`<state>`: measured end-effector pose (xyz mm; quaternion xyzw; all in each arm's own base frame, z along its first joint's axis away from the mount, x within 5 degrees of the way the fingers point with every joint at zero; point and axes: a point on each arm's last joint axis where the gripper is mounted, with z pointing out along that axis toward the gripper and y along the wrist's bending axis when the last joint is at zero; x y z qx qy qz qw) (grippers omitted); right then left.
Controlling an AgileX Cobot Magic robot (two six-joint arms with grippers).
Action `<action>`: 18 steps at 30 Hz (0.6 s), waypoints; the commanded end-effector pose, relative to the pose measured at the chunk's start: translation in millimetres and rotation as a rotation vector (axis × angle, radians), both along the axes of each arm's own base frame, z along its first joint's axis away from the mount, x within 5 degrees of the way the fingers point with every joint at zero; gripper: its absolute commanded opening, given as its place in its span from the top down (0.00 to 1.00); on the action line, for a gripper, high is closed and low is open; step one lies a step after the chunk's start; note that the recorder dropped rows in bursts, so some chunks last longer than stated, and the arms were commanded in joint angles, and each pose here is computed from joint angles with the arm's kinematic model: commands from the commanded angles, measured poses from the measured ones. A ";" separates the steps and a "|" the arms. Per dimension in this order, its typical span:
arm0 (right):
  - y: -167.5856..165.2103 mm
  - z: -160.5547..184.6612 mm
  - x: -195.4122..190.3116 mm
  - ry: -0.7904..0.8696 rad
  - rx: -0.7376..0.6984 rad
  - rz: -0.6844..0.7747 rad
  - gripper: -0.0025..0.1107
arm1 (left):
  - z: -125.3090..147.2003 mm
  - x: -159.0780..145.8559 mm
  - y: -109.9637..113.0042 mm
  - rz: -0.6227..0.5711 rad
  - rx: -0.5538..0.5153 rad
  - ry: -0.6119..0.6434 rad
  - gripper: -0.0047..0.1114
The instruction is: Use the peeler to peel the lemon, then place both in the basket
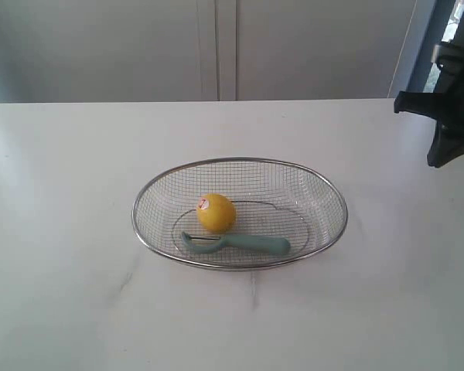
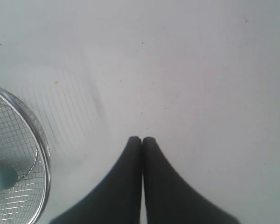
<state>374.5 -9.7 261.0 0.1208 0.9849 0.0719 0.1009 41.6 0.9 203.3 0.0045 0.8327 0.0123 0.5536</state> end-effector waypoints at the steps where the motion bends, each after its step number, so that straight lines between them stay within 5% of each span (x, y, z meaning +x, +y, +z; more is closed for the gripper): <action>1: -1.8 6.9 -0.4 -0.023 -0.003 -0.009 0.98 | -33.7 3.8 0.3 0.005 -0.003 0.075 0.96; 18: -2.6 8.2 -3.4 -0.005 -0.015 0.005 0.98 | -43.3 7.4 0.3 0.004 -0.002 0.040 0.96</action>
